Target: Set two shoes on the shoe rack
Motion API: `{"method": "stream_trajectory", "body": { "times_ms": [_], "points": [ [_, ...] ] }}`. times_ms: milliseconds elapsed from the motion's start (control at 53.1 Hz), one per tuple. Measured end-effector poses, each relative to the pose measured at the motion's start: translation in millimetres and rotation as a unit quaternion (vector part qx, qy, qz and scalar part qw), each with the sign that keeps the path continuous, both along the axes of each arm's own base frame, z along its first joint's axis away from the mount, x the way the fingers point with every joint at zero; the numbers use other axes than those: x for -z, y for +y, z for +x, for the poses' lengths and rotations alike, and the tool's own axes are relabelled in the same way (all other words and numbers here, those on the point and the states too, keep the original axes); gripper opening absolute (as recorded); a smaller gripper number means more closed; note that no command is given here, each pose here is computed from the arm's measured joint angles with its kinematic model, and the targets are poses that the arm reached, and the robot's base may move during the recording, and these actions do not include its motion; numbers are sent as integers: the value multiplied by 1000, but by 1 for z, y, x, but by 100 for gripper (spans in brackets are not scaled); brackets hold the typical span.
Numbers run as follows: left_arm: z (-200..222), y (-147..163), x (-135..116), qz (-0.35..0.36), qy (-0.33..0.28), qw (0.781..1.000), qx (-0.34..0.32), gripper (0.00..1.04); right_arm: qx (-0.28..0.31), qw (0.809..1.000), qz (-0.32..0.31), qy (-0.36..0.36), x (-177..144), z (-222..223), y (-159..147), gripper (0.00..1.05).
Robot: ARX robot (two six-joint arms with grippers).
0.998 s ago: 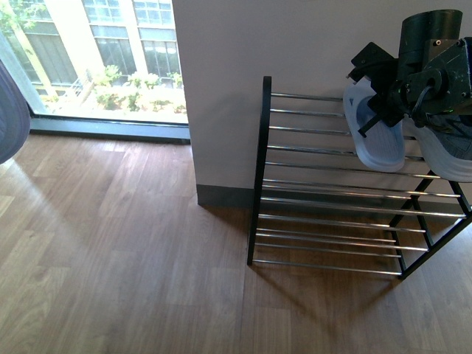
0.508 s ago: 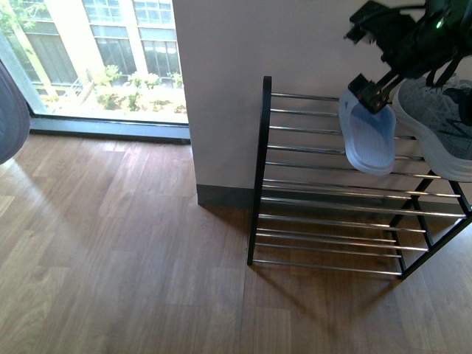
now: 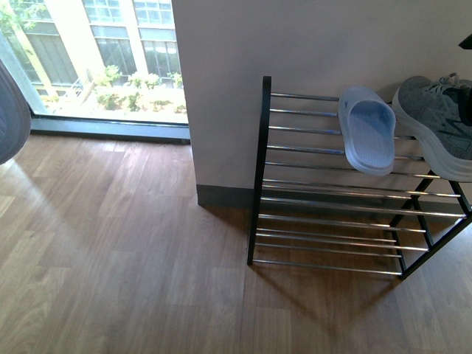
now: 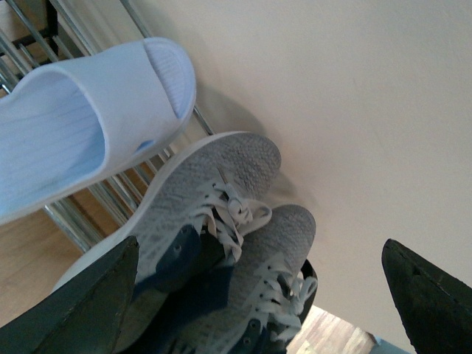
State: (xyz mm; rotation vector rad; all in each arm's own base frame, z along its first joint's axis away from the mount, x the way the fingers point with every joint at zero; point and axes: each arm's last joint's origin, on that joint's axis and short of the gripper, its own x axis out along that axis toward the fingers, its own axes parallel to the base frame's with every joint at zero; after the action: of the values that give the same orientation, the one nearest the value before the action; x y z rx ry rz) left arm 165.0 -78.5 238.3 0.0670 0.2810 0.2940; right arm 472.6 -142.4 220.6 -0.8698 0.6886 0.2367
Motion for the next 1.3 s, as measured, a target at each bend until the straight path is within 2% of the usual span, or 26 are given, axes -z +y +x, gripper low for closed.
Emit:
{"method": "stream_trajectory", "body": {
  "times_ms": [132,245,320,339,414,565,678,734,791,885,960,1111,1224,1299],
  "points": [
    [0,0,0,0,0,1000,0,3,-2,999,40,-23,-16,-31,-14,96],
    [0,0,0,0,0,1000,0,3,12,987,154,-54,-40,-69,-21,96],
    [0,0,0,0,0,1000,0,3,14,968,243,-61,-54,-95,-22,96],
    [0,0,0,0,0,1000,0,3,18,957,282,-63,-58,-106,-22,96],
    [0,0,0,0,0,1000,0,3,41,928,361,-77,-67,-138,-23,96],
    [0,0,0,0,0,1000,0,3,54,895,432,-96,-68,-179,-14,96],
    [0,0,0,0,0,1000,0,3,50,891,437,-112,-68,-194,-3,94],
    [0,0,0,0,0,1000,0,3,86,895,394,-190,-66,-196,3,86],
    [0,0,0,0,0,1000,-1,3,110,882,380,-256,-58,-203,14,77],
    [0,0,0,0,0,1000,0,3,113,863,381,-312,-45,-218,34,65],
    [0,0,0,0,0,1000,1,3,109,854,387,-329,-36,-228,48,57],
    [0,0,0,0,0,1000,0,3,113,847,402,-328,-10,-256,79,28],
    [0,0,0,0,0,1000,0,3,119,847,404,-323,8,-275,97,4],
    [0,0,0,0,0,1000,0,3,119,847,405,-323,13,-282,103,2]
  ]
}}
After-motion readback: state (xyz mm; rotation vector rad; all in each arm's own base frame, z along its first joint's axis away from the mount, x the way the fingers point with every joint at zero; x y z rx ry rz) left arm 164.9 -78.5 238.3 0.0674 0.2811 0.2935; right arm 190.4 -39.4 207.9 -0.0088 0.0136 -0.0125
